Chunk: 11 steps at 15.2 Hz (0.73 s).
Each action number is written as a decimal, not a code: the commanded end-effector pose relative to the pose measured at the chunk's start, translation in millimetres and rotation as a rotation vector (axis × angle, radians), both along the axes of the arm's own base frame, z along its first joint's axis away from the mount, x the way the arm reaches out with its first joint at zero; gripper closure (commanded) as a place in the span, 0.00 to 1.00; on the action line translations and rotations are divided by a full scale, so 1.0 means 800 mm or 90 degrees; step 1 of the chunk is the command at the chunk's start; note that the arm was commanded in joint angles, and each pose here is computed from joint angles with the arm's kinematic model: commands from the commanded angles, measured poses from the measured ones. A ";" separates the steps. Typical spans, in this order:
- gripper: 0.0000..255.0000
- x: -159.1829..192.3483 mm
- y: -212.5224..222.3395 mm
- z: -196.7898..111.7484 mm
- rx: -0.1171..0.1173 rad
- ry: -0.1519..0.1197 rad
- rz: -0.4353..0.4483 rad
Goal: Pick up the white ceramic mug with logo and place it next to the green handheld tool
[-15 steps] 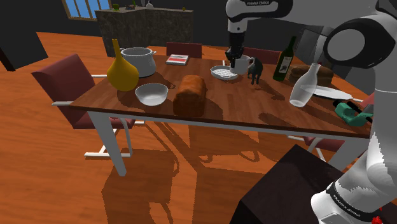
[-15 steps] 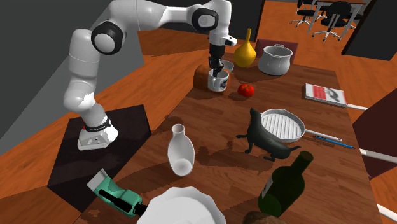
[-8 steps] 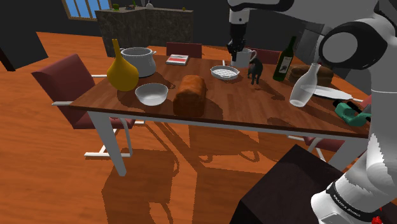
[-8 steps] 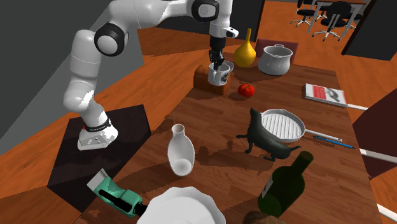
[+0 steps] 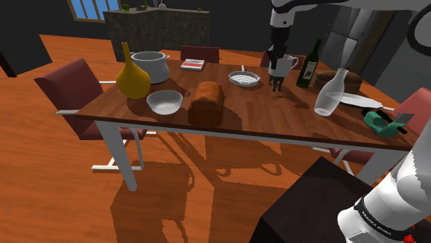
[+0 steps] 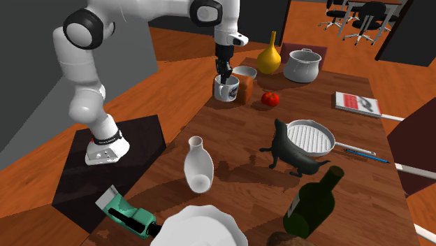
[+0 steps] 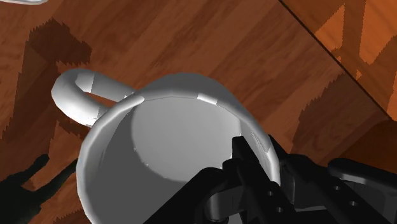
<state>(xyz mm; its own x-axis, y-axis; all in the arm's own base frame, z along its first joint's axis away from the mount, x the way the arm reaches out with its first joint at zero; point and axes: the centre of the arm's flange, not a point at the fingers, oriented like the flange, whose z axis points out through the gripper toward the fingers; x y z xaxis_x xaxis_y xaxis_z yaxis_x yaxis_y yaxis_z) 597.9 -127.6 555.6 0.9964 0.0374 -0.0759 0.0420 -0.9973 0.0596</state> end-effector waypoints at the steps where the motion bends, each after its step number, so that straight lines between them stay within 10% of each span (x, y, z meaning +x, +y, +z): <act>1: 1.00 -0.030 -0.014 0.000 0.000 0.000 0.000; 11: 1.00 -0.178 -0.086 0.000 0.000 0.000 0.000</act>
